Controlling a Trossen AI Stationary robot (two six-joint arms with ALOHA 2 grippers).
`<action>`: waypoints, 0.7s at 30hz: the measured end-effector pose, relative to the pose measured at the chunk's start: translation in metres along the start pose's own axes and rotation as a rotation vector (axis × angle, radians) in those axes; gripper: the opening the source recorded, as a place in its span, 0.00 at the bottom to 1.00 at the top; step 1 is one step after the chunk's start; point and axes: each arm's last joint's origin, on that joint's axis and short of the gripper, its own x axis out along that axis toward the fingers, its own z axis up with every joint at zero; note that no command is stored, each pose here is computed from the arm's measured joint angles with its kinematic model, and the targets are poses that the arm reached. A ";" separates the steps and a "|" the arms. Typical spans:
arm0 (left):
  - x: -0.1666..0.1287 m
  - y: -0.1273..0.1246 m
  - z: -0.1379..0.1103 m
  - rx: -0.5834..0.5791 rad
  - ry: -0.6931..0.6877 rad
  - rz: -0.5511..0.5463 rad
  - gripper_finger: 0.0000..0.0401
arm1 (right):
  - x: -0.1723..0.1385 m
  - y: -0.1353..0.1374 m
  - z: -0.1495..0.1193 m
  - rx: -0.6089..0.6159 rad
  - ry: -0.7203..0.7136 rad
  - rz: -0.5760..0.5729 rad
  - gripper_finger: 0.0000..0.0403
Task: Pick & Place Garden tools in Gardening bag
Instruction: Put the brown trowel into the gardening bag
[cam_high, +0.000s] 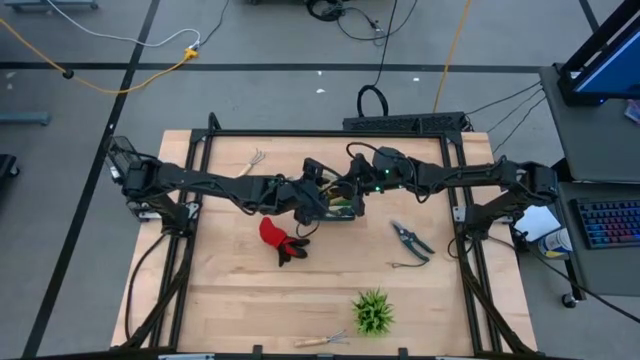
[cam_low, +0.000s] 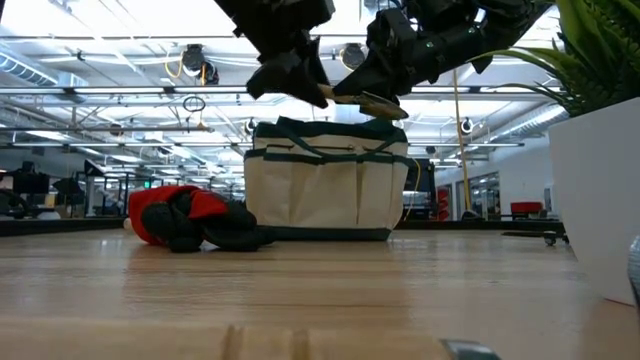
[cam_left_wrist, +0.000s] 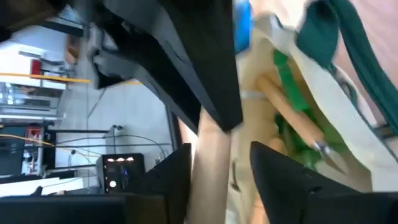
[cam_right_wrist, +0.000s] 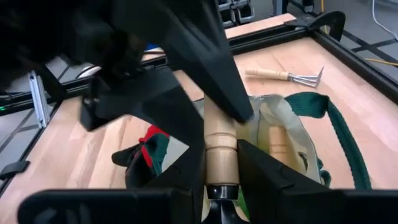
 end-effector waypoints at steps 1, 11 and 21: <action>0.001 0.001 -0.001 -0.003 0.002 0.001 0.37 | 0.000 0.000 0.000 0.001 0.004 0.005 0.17; 0.003 0.006 -0.003 -0.037 -0.002 0.016 0.17 | 0.000 0.001 0.001 -0.021 -0.006 0.019 0.20; 0.000 -0.007 -0.009 -0.119 0.066 -0.094 0.17 | 0.000 0.000 0.000 -0.150 -0.003 0.015 0.32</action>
